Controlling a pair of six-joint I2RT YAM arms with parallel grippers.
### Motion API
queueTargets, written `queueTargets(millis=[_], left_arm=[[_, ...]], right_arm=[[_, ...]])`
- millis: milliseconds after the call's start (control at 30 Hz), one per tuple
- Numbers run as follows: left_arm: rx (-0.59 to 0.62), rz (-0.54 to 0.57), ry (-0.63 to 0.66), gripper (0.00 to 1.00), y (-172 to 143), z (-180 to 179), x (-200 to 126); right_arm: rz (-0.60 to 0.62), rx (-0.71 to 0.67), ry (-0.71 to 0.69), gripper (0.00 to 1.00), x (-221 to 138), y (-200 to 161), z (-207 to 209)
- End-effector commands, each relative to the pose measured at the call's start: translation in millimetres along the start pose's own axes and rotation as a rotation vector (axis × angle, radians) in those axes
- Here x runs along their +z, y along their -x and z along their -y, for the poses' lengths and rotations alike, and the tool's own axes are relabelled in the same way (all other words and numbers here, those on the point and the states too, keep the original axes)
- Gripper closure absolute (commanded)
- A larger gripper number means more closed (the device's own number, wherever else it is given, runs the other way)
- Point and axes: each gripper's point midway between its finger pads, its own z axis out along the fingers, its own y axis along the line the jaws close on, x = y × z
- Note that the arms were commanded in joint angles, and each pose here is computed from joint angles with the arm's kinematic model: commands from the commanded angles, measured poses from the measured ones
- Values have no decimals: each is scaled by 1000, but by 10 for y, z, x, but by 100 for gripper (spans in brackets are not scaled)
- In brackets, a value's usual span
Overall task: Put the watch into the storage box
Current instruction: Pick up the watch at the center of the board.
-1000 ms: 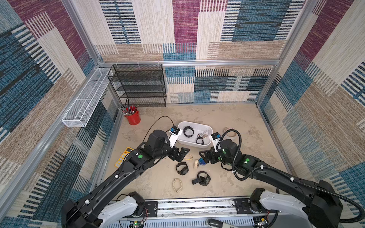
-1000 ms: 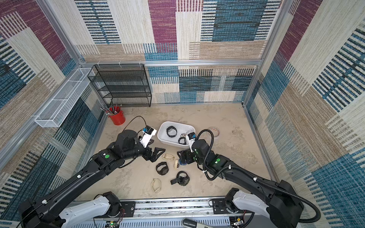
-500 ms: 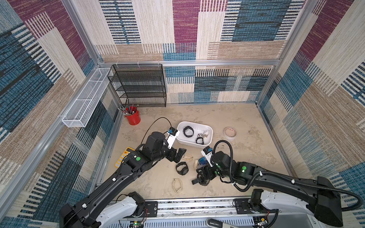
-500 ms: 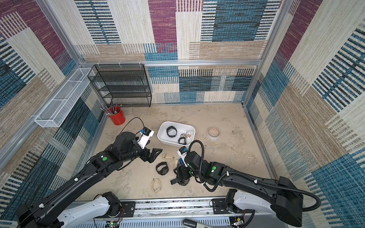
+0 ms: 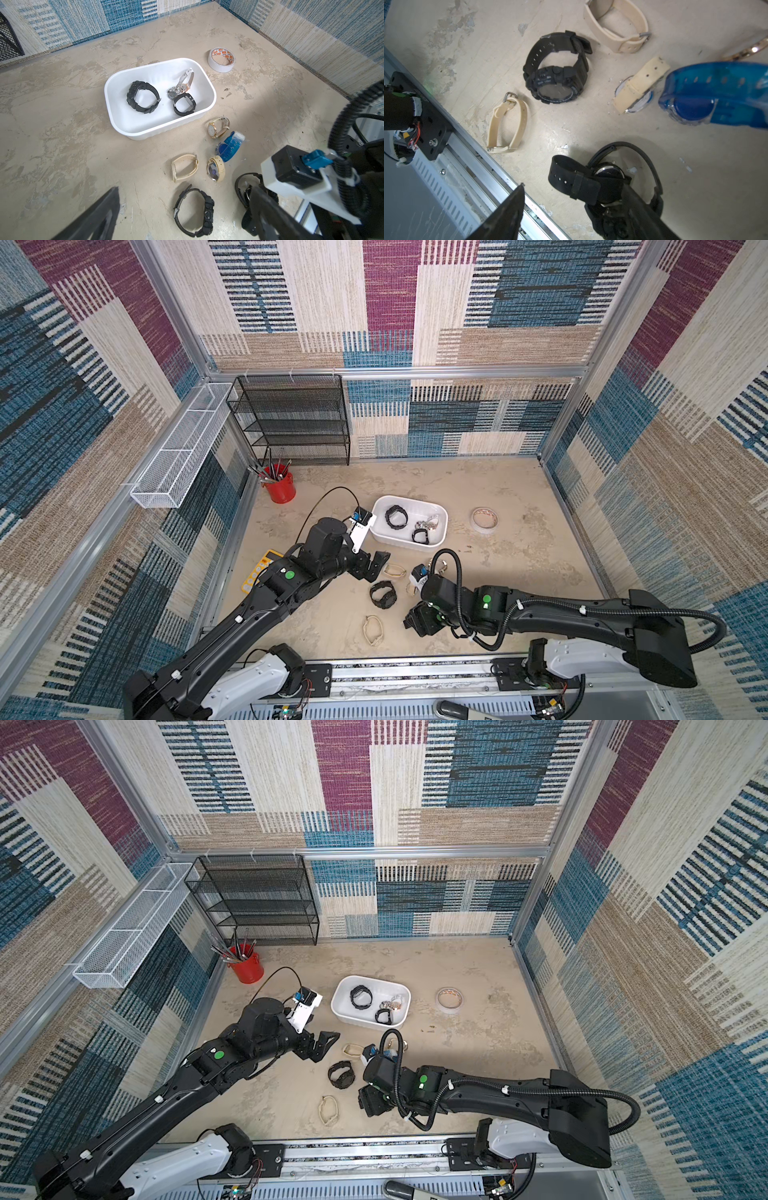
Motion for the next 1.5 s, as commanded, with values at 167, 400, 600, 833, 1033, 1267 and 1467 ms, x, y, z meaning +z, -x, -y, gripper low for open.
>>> queueTargets(millis=[167,400,600,833,1033,1267,1467], left_arm=[[21,-1,1,2,3,0,-18],[22,-2,2,2,-2,-1,-22],[22,0,0,2,5,3,-28],[23,-1,-1,2,3,5,-28],[23,-4,2,2,-5,-1,-25],[23,-3,2,2,1,0,-25],[23,-6,3,2,-8,-5,-17]], right_arm=[[3,21,-23,27,99,51,-23],[-46,13,-33,36,234,-39,-24],[-59,19,-68,36,277,-88,47],[-83,26,-83,40,344,-145,78],[-59,17,-78,56,314,-89,62],[-14,-6,-115,71,241,20,109],[44,-22,-134,80,133,175,107]])
